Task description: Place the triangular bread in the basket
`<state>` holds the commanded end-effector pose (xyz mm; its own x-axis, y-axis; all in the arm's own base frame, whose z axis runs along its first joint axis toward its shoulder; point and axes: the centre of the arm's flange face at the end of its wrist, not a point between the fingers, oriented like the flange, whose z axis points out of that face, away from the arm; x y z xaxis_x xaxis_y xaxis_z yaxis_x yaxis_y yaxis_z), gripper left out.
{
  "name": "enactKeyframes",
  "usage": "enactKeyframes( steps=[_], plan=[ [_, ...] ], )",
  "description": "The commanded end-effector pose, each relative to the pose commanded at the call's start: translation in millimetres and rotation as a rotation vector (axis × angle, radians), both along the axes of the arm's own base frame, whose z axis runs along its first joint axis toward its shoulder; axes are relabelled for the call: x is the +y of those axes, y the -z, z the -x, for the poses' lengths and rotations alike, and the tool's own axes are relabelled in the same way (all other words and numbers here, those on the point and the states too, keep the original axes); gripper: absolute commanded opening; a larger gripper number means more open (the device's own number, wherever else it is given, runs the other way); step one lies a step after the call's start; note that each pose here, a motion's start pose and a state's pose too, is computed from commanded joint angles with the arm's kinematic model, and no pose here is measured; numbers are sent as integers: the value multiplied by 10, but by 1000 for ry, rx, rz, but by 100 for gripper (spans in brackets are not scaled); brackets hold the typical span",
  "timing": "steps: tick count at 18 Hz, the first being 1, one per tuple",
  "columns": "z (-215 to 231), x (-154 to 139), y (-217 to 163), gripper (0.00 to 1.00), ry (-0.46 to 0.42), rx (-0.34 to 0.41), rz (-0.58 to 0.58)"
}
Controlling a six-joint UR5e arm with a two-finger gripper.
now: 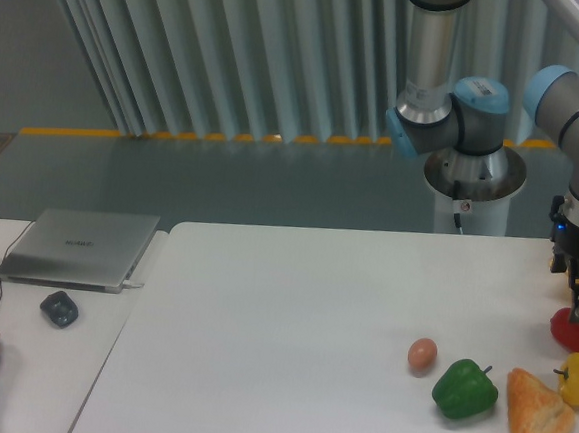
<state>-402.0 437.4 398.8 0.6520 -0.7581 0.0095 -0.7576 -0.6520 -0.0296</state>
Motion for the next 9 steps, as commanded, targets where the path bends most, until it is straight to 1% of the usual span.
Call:
enactKeyframes(
  steps=[6, 8, 9],
  plan=[
    [14, -24, -11, 100, -9, -3, -7],
    [45, -60, -12, 100, -58, -7, -11],
    [44, -58, -16, 100, -121, -19, -26]
  ],
)
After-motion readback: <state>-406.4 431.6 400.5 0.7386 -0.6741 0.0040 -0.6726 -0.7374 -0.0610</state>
